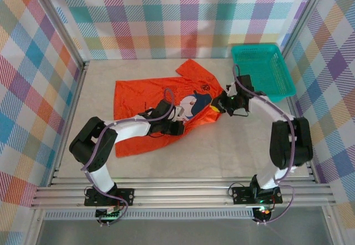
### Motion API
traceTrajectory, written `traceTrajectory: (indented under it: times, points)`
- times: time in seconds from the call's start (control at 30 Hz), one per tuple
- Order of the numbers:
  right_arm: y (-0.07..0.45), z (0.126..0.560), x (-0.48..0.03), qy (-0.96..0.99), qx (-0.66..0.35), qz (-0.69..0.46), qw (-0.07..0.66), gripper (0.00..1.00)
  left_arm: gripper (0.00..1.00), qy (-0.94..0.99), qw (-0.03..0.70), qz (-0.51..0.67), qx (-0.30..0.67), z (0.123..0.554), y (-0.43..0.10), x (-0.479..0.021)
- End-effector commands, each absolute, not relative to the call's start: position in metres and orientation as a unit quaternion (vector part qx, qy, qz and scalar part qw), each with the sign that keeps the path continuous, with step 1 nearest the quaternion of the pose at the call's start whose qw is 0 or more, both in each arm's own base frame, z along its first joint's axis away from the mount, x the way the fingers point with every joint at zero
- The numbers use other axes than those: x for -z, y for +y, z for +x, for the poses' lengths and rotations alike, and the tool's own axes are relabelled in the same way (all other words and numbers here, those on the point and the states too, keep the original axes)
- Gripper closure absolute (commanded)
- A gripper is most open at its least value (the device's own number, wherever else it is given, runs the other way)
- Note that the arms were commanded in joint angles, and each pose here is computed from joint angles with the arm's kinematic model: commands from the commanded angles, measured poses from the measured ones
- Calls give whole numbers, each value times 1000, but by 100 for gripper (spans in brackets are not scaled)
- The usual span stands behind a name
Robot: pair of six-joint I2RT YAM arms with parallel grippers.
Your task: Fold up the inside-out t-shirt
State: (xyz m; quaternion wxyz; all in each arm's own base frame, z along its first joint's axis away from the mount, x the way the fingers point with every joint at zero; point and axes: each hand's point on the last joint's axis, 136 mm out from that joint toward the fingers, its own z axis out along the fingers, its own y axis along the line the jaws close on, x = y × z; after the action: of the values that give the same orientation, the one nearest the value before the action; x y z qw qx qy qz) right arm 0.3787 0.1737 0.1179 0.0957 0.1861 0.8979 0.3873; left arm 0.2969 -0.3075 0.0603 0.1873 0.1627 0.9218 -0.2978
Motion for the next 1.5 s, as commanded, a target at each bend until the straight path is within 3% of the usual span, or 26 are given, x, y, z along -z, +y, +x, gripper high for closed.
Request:
traceTrajectory:
  times: [0.0,0.17,0.33,0.43,0.7,0.87,1.07,1.23,1.47]
  points:
    - [155,384,-80,925,-314,197,78,86,100,927,181,154,291,298,-309,-55]
    - [141,345,-67,942,-271,185,74,82,100,922,187,154,301,299,-315,-64]
    - [161,320,-107,948,-262,132,119,75,100,920,185,171,301,295,-322,-70]
    - [196,319,-115,952,-268,88,118,72,100,921,184,174,297,292,-322,-69]
    - [229,335,-73,966,-238,64,73,71,100,922,184,158,302,289,-320,-62]
    - [238,331,-63,971,-223,53,65,59,100,923,183,158,299,289,-319,-60]
    - [243,329,-52,973,-219,52,54,62,100,925,179,157,297,288,-318,-56]
    - [244,329,-46,975,-213,52,47,70,100,924,180,158,297,288,-318,-57]
    - [243,323,-38,978,-202,47,38,65,100,926,182,158,290,287,-315,-57]
